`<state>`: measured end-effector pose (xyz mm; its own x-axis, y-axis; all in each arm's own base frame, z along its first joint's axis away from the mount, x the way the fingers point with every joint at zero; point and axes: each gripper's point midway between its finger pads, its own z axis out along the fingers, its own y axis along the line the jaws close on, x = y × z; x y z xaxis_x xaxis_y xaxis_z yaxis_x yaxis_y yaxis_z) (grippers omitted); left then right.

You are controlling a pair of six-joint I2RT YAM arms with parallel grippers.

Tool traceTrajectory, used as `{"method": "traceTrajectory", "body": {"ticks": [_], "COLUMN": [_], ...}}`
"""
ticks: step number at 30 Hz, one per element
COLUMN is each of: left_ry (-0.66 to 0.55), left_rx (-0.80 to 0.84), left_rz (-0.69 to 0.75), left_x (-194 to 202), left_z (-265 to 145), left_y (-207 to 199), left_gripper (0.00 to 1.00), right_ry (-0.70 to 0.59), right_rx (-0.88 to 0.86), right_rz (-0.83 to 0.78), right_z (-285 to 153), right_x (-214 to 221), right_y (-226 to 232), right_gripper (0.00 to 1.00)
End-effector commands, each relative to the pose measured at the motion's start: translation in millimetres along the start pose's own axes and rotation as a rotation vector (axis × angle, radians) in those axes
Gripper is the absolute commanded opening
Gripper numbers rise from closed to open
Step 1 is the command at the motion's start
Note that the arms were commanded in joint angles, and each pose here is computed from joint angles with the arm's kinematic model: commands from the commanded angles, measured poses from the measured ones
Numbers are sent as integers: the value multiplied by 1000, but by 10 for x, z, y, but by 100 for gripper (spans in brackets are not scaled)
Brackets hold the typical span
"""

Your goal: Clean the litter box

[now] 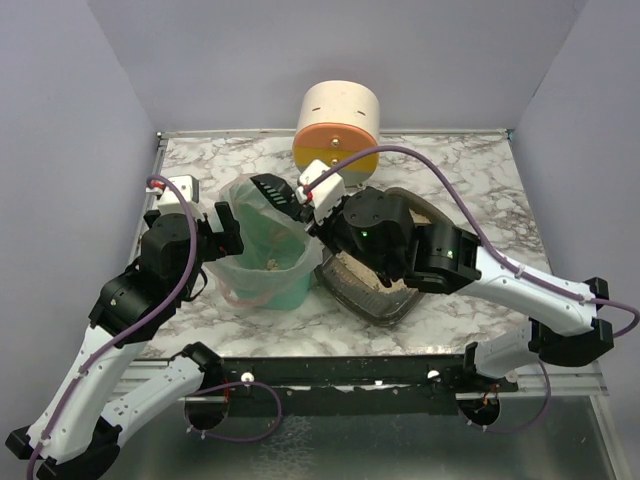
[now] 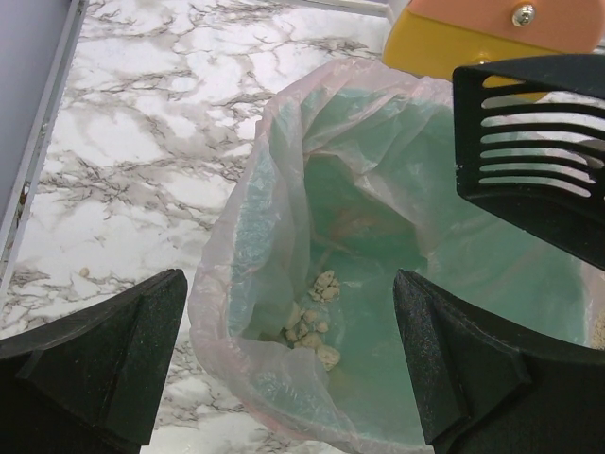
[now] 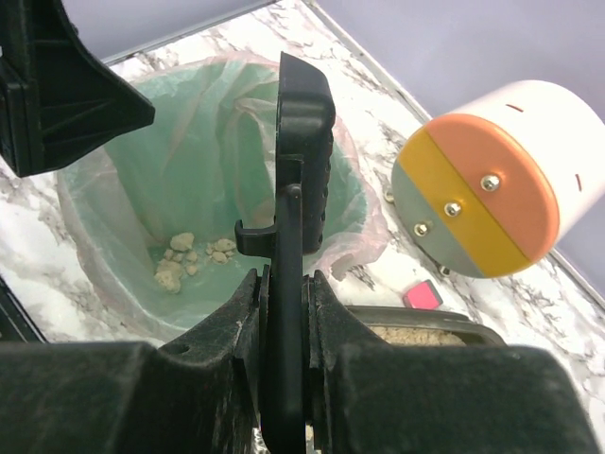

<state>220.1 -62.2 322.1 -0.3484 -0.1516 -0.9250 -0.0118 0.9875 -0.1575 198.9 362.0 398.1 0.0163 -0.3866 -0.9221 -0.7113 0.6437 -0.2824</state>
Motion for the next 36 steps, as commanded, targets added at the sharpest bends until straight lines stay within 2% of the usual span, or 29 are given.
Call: {"method": "traceTrajectory", "body": {"ticks": [1, 10, 17, 24, 36], "left_ry": [-6, 17, 36, 40, 109], "left_rx": [-17, 3, 18, 118, 446], "left_rz": [5, 10, 18, -6, -27], "left_x": [-15, 34, 52, -65, -228], "left_z": [-11, 17, 70, 65, 0], "left_y": [41, -13, -78, -318, -1056], "left_gripper": [99, 99, 99, 99, 98], "right_ry": [-94, -239, -316, -272, -97], "right_rx": [88, 122, 202, 296, 449], "right_rz": [54, 279, 503, 624, 712], "right_z": [-224, -680, -1153, -1381, -1441], "right_x": [-258, -401, -157, 368, 1252], "right_y": [-269, -550, -896, -1075, -1101], "right_gripper": [0, 1, 1, 1, 1]}}
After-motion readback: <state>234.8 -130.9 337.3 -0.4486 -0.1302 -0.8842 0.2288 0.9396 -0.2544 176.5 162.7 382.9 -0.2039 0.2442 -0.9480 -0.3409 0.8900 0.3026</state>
